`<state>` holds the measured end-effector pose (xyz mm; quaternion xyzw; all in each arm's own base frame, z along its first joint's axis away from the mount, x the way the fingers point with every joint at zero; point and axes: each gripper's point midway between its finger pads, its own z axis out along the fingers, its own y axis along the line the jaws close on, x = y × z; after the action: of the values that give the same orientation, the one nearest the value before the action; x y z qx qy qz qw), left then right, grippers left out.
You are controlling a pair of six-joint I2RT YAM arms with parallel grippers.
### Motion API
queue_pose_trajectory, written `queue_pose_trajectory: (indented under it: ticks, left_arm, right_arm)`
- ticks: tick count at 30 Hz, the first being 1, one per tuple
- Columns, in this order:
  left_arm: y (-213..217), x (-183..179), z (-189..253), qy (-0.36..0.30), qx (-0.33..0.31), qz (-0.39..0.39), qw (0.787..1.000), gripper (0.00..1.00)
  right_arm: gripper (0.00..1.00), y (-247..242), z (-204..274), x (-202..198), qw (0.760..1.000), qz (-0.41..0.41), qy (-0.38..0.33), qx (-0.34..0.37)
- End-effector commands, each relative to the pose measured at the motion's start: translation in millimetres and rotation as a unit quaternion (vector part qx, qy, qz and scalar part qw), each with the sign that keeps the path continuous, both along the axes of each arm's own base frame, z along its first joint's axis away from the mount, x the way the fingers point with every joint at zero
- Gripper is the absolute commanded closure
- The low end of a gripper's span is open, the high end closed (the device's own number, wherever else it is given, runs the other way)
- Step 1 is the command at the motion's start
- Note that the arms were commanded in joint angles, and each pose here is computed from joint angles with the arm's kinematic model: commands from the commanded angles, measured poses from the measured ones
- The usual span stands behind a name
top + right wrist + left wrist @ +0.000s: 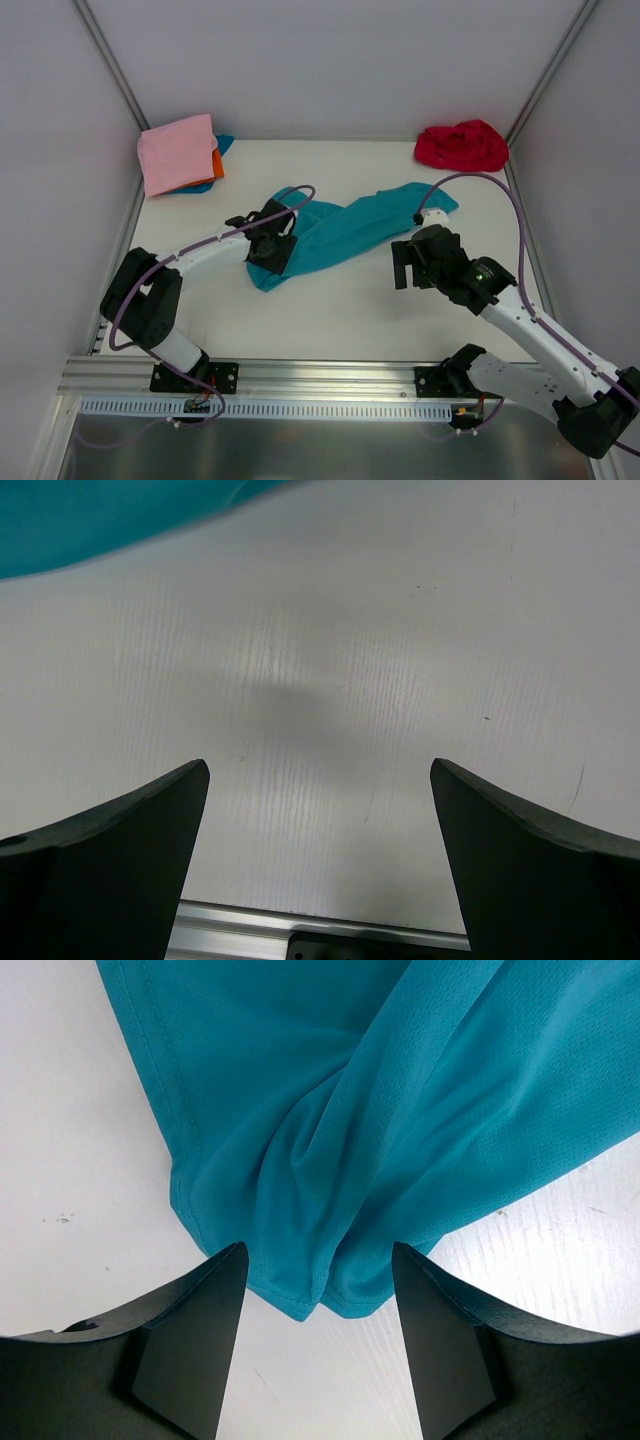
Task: Fold and stack the t-shirts
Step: Flatten out the tshirt
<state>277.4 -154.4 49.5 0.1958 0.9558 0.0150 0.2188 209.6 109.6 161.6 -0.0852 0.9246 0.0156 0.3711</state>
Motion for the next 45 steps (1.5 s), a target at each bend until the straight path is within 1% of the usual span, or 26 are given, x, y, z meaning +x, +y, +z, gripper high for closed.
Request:
queue_pose_trajectory:
  ticks: [1, 6, 16, 20, 28, 29, 31, 32, 35, 38, 39, 40, 43, 44, 45]
  left_arm:
    - [2, 3, -3, -0.009, -0.007, 0.015, 1.0, 0.4]
    - [4, 1, -10, -0.007, -0.006, 0.021, 1.0, 0.41]
    - [-7, -5, -17, 0.012, -0.011, 0.018, 1.0, 0.46]
    - [-11, -5, -18, 0.023, -0.008, 0.017, 1.0, 0.53]
    - [-16, -7, -22, 0.031, -0.007, 0.016, 0.999, 0.54]
    - [-15, -7, -22, 0.032, -0.005, 0.017, 0.999, 0.58]
    - [-13, -7, -21, 0.029, -0.001, 0.019, 0.999, 0.84]
    - [-11, -6, -19, 0.022, 0.004, 0.023, 0.999, 1.0]
    - [-8, -8, -5, -0.002, 0.004, 0.024, 1.0, 1.0]
    - [0, -7, 30, -0.051, 0.003, 0.042, 0.998, 1.0]
    - [0, -8, 50, -0.075, -0.016, 0.044, 0.996, 1.0]
    - [2, -12, 61, -0.079, -0.024, 0.051, 0.995, 1.0]
    - [7, -27, 93, -0.101, -0.056, 0.059, 0.992, 1.0]
    - [8, -31, 99, -0.104, -0.064, 0.058, 0.991, 1.0]
    - [12, -40, 109, -0.107, -0.073, 0.062, 0.99, 1.0]
  right_arm:
    - [0.01, 1, 5, 2, 1.0, -0.007, -0.014, 0.017]
    - [0.01, 4, 4, 1, 1.0, 0.0, -0.011, 0.021]
    - [0.01, 6, 0, 0, 1.0, 0.001, -0.01, 0.028]
    - [0.01, 4, 1, 0, 1.0, 0.001, -0.011, 0.026]
    - [0.0, 3, 3, -2, 1.0, 0.003, -0.015, 0.025]
    - [0.01, 2, 3, -2, 1.0, 0.003, -0.016, 0.025]
    - [0.01, 1, 3, -2, 1.0, 0.003, -0.015, 0.024]
    - [0.01, 1, 1, -3, 1.0, 0.002, -0.014, 0.023]
    - [0.01, -2, -2, -2, 1.0, 0.001, -0.014, 0.015]
    - [0.0, -4, -4, 7, 1.0, -0.009, -0.02, 0.0]
    - [0.0, -8, -3, 12, 0.999, -0.023, -0.023, -0.009]
    - [0.01, -11, -1, 17, 0.999, -0.045, -0.025, -0.011]
    - [0.01, -8, 5, 44, 0.997, -0.074, -0.029, 0.006]
    - [0.0, -3, 9, 64, 0.996, -0.083, -0.035, 0.023]
    - [0.01, 0, 11, 75, 0.995, -0.086, -0.037, 0.028]
